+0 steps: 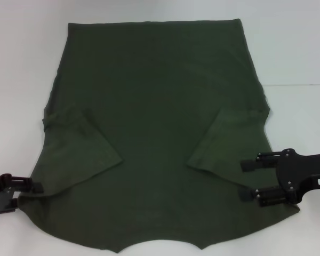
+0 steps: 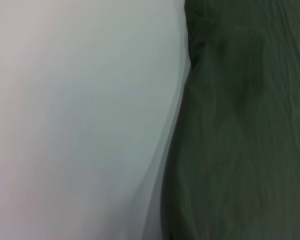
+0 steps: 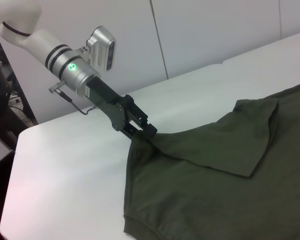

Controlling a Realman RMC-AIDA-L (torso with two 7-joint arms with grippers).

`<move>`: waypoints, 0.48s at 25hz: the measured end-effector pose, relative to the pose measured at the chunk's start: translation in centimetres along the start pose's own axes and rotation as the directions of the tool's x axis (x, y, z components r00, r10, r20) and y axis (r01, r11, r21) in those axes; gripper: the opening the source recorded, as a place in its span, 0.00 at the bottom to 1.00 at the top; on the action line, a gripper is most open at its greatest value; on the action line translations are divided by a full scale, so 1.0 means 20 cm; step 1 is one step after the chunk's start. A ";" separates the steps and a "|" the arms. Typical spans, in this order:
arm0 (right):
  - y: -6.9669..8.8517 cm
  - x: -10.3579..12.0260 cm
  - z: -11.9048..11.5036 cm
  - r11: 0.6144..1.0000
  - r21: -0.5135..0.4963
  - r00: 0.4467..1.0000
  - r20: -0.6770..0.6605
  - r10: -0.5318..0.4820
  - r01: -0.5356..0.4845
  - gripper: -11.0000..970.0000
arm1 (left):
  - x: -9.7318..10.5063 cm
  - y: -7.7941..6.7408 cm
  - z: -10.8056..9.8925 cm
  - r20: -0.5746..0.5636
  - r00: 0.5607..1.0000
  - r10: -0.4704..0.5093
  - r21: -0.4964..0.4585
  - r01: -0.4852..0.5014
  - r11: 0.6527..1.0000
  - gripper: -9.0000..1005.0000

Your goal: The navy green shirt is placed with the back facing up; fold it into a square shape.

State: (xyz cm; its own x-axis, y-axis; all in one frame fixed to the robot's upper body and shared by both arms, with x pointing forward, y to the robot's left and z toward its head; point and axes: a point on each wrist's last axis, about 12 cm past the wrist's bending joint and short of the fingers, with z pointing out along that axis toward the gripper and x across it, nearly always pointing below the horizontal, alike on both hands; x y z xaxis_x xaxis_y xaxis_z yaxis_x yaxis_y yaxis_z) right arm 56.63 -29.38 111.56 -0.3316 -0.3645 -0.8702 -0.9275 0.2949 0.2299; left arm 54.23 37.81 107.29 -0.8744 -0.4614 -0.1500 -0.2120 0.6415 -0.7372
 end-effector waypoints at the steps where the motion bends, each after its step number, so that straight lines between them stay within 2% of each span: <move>1: 0.00 0.00 0.00 1.000 0.000 1.000 0.000 0.000 0.000 0.85 | 0.00 0.00 0.00 0.003 1.000 -0.001 -0.002 0.001 1.000 0.48; 12: 0.01 0.00 0.00 1.000 -0.005 1.000 0.003 0.003 -0.003 0.85 | -0.01 0.02 0.00 0.030 0.999 -0.024 -0.024 0.025 0.999 0.44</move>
State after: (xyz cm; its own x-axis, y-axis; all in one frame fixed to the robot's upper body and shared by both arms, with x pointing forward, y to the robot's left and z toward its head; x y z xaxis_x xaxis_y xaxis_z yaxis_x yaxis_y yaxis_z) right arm 56.48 -29.42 111.53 -0.3336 -0.3609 -0.8709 -0.9274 0.2914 0.2345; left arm 54.34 38.18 107.05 -0.8557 -0.4948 -0.1517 -0.2444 0.6446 -0.7244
